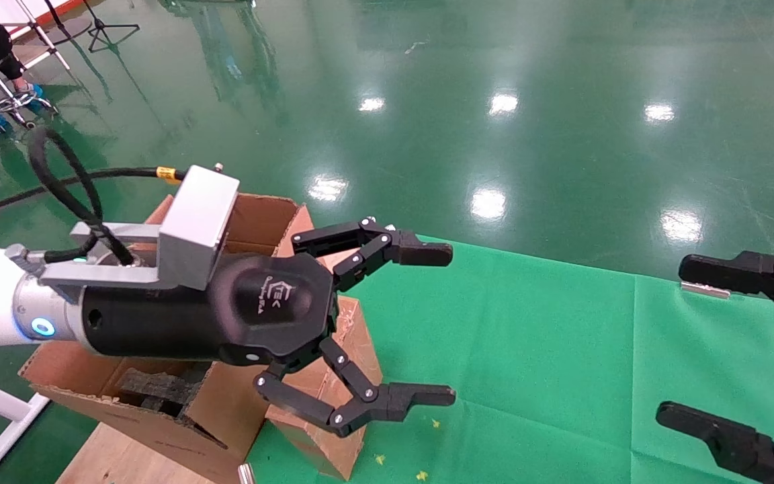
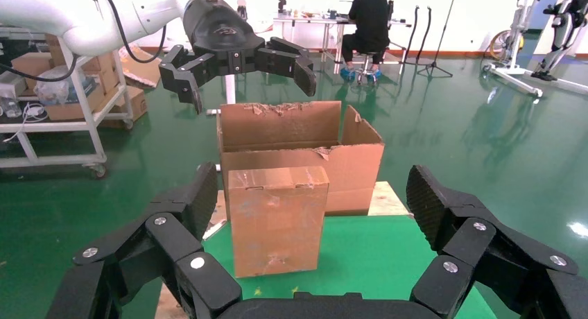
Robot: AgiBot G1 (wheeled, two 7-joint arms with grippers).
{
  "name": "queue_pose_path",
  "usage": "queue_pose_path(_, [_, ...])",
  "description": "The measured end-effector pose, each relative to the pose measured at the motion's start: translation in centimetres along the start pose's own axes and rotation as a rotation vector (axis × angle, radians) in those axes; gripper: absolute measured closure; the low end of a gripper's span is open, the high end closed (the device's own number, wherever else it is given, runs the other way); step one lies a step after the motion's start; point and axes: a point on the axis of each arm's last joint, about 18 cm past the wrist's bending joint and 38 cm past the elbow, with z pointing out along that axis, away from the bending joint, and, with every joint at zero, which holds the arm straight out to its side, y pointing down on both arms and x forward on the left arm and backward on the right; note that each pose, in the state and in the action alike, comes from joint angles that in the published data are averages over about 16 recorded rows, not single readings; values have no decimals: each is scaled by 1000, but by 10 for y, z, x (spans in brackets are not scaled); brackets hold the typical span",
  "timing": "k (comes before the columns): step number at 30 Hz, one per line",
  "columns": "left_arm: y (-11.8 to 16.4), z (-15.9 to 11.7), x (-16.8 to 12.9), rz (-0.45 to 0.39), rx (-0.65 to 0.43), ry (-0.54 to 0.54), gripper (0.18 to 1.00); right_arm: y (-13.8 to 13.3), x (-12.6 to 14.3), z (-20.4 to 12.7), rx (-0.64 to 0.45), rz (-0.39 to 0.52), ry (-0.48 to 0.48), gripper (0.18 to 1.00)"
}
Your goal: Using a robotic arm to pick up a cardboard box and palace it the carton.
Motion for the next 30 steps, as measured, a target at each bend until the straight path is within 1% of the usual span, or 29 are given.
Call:
queue_pose_path(4, [0,-2,-1,0,-13,-10,183,0,0,0,0,0,0,196])
queue_pose_path(7, [1,-5,-3,-3,-47,-25,183,0,0,0,0,0,0,214])
queue_pose_path(12, [3,-12,-10,-30,-140,-70,183,0,0,0,0,0,0,255])
queue_pose_path(16, [6,-20,-16,-67,-244,-116,183,0,0,0,0,0,0,297])
queue_pose_path(23, [12,-33,-27,-166,-423,-199,183,0,0,0,0,0,0,422])
queue_pose_path(30, [15,-40,-33,-232,-528,-241,183,0,0,0,0,0,0,590])
